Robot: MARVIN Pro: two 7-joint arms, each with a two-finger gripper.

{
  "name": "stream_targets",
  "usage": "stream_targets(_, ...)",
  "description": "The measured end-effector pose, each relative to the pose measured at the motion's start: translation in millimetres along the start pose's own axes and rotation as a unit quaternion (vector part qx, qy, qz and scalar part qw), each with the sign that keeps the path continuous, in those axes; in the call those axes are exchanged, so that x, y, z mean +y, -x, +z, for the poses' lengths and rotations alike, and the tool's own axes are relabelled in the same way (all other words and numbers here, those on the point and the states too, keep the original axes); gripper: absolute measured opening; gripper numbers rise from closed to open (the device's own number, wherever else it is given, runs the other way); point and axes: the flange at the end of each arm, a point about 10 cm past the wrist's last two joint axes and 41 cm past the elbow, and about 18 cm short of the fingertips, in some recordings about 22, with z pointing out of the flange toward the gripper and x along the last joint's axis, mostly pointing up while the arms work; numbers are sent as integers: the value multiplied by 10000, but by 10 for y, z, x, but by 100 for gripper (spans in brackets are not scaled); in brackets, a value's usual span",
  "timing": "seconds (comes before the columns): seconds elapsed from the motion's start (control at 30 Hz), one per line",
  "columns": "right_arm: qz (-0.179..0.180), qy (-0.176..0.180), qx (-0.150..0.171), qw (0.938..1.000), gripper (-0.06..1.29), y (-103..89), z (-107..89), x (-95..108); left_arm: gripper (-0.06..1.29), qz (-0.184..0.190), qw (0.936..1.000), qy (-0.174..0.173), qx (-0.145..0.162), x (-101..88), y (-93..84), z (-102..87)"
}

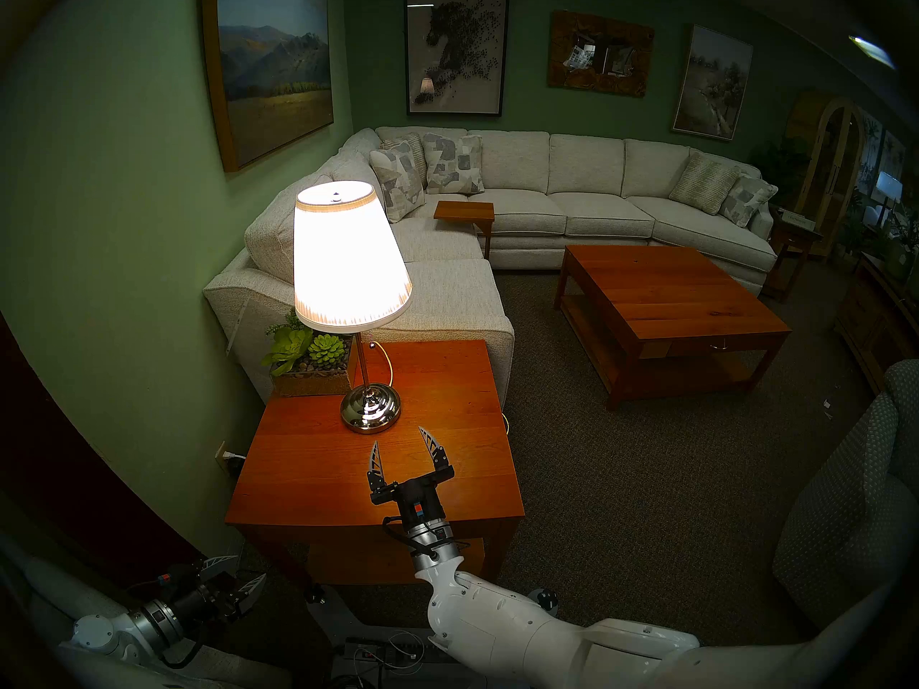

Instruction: Pull on string to turn off lamp

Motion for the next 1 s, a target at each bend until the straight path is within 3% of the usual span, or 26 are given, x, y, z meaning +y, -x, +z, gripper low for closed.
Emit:
stream_targets(0.5, -135, -254, -81, 9996, 123, 66, -1, -82, 123, -4, 10000, -1, -6, 0, 5, -2)
stream_targets(0.8, -237, -38, -31, 9997, 123, 56, 259, -16, 123, -8, 10000, -3, -12, -1, 11, -4)
stream_targets(1.0, -412, 174, -27, 9990, 123, 36, 534, 110, 123, -12, 10000, -3, -17, -1, 16, -5)
